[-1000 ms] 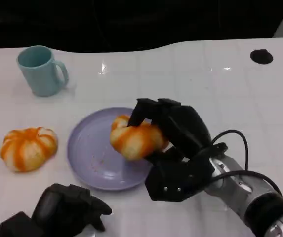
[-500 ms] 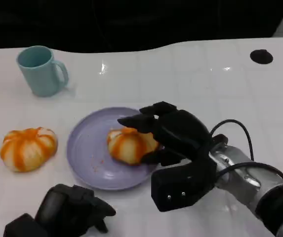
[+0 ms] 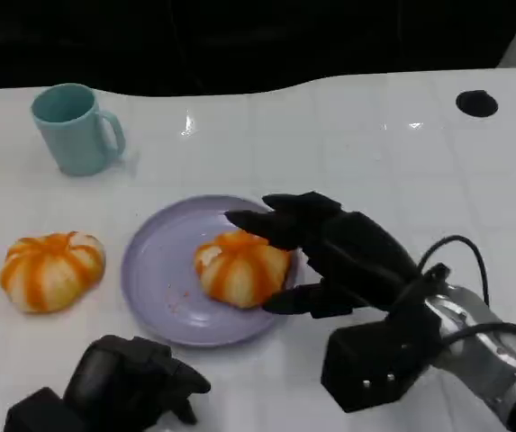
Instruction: Grasp the bread from the table and place it into the plate.
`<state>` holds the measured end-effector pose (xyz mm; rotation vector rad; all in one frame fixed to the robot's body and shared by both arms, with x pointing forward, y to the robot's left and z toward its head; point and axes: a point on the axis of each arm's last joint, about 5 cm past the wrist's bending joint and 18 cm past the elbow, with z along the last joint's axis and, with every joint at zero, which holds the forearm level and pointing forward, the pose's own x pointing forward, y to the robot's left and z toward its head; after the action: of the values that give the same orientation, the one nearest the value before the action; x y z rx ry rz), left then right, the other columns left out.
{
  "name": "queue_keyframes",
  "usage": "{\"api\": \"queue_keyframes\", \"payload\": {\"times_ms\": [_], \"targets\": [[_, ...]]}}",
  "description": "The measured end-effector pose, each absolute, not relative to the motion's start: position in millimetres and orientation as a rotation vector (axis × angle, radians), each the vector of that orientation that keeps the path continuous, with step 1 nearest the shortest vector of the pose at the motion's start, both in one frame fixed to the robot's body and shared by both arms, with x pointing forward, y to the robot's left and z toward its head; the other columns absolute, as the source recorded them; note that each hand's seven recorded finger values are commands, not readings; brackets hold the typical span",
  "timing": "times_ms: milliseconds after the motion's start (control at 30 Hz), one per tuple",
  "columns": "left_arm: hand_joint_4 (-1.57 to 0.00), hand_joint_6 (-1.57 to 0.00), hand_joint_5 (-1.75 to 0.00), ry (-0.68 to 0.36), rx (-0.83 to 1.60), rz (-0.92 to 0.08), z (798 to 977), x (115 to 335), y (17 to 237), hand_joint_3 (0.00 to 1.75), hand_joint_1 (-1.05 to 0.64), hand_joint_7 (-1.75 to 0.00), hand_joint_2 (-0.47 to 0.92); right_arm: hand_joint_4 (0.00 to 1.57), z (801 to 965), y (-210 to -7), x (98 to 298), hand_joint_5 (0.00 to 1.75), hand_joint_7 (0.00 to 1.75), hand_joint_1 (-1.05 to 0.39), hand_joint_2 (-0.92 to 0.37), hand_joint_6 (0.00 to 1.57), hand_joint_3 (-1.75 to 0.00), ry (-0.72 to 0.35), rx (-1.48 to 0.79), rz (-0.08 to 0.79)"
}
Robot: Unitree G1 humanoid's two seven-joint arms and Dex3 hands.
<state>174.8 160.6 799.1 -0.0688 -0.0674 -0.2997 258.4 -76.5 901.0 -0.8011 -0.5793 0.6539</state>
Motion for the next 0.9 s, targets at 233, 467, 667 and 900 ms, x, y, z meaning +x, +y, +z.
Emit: {"api": "queue_keyframes", "payload": {"times_ms": [233,467,667,900], "targets": [[-1.29,-1.52,-1.03,-0.065,-0.071,-0.301,799.0,175,160,0.10,-1.05,-0.31,0.92,0.29,898.6,-96,242,0.48,0.10,-0.50,-0.92,0.44,-0.16,-0.578,-0.616,0.611],[-1.29,-1.52,-1.03,-0.063,-0.072,-0.303,799.4,176,160,0.10,-1.05,-0.31,0.92,0.40,885.8,-113,223,0.64,0.15,-0.44,-0.92,0.60,-0.12,-0.594,-0.477,0.555],[-1.29,-1.52,-1.03,-0.064,-0.068,-0.309,799.6,176,159,0.11,-1.05,-0.31,0.92,0.65,878.8,-127,208,1.04,0.40,-0.28,-0.89,0.83,-0.21,-0.562,-0.331,0.514],[-1.29,-1.52,-1.02,-0.068,-0.061,-0.309,800.3,175,158,0.11,-1.05,-0.31,0.92,0.66,868.1,-138,190,1.59,1.27,-0.19,-0.38,0.72,-1.21,-0.495,-0.204,0.452]]}}
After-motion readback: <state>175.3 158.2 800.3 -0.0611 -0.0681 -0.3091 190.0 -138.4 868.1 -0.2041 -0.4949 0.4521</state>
